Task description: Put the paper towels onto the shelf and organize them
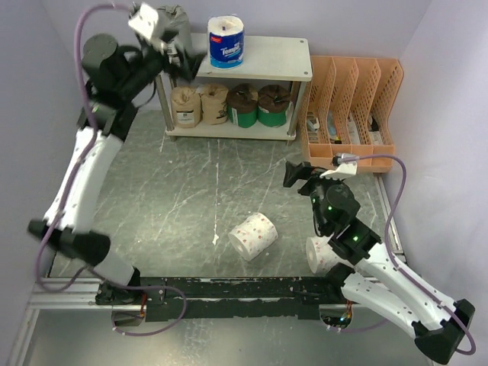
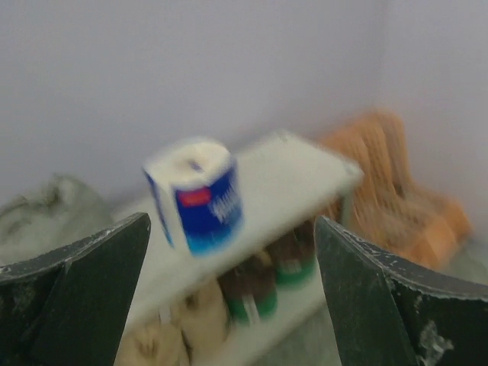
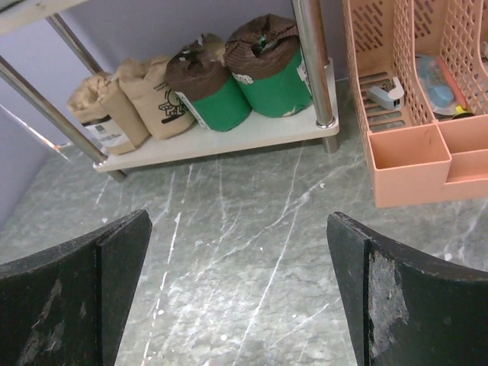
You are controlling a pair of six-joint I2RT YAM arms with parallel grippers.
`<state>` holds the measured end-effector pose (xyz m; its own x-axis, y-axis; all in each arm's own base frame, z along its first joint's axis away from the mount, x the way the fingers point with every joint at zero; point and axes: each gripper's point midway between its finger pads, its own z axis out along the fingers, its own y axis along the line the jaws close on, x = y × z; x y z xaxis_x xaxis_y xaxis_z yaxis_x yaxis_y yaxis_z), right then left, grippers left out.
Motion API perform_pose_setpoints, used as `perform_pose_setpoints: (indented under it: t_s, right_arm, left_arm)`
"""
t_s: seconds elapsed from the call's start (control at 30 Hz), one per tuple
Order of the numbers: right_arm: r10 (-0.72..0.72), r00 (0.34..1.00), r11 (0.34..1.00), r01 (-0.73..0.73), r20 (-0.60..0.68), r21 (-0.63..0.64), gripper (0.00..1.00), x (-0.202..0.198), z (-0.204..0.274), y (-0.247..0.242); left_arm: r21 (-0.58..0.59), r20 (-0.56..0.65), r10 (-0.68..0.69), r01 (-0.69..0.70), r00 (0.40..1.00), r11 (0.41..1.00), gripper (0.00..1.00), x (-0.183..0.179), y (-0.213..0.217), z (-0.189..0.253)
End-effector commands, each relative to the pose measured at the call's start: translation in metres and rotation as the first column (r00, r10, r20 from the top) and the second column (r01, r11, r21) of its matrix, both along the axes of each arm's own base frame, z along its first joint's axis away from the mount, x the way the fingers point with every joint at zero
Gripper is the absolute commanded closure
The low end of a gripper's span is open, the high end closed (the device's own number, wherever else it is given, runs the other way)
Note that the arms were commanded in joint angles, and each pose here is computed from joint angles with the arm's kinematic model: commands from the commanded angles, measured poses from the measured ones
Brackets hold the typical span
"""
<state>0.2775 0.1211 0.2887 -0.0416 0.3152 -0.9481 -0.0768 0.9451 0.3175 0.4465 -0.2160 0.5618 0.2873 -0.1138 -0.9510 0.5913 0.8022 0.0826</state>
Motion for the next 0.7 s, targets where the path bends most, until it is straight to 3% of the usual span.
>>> perform_pose_setpoints:
  t_s: [0.0, 0.1, 0.23, 0.3, 0.43, 0.67]
  right_arm:
    - [-0.013, 1.0, 0.998, 0.013, -0.004, 0.055, 0.0, -0.008, 0.001, -0.009]
    - [-0.004, 1.0, 0.995, 0.003, 0.015, 0.101, 0.0, -0.014, 0.005, -0.011]
    - [0.037, 0.997, 0.985, -0.048, 0.074, 0.164, 0.0, -0.026, 0.022, -0.012]
    - [0.06, 0.992, 0.977, -0.082, 0.114, 0.198, 0.0, -0.033, 0.031, -0.013]
    - [0.074, 0.984, 0.966, -0.11, 0.159, 0.233, 0.0, -0.042, 0.043, -0.016]
    - [0.039, 0.994, 0.971, -0.062, 0.105, 0.229, 0.0, -0.041, 0.041, -0.022]
  left_arm:
    - [0.353, -0.423, -0.348, 0.505, 0.837, 0.787, 0.0, -0.095, -0.029, -0.197]
    - [0.362, -0.515, -0.525, 0.727, 0.678, 0.584, 0.0, -0.177, -0.026, -0.283]
    - [0.483, -0.506, -0.594, 0.776, 0.625, 0.405, 0.0, -0.222, -0.015, -0.357]
    - [0.503, -0.476, -0.619, 0.771, 0.625, 0.391, 0.0, -0.223, -0.017, -0.371]
    - [0.489, -0.446, -0.698, 0.806, 0.56, 0.334, 0.01, -0.229, -0.026, -0.384]
    - [0.444, -0.491, -0.722, 0.853, 0.488, 0.275, 0.0, -0.236, -0.058, -0.414]
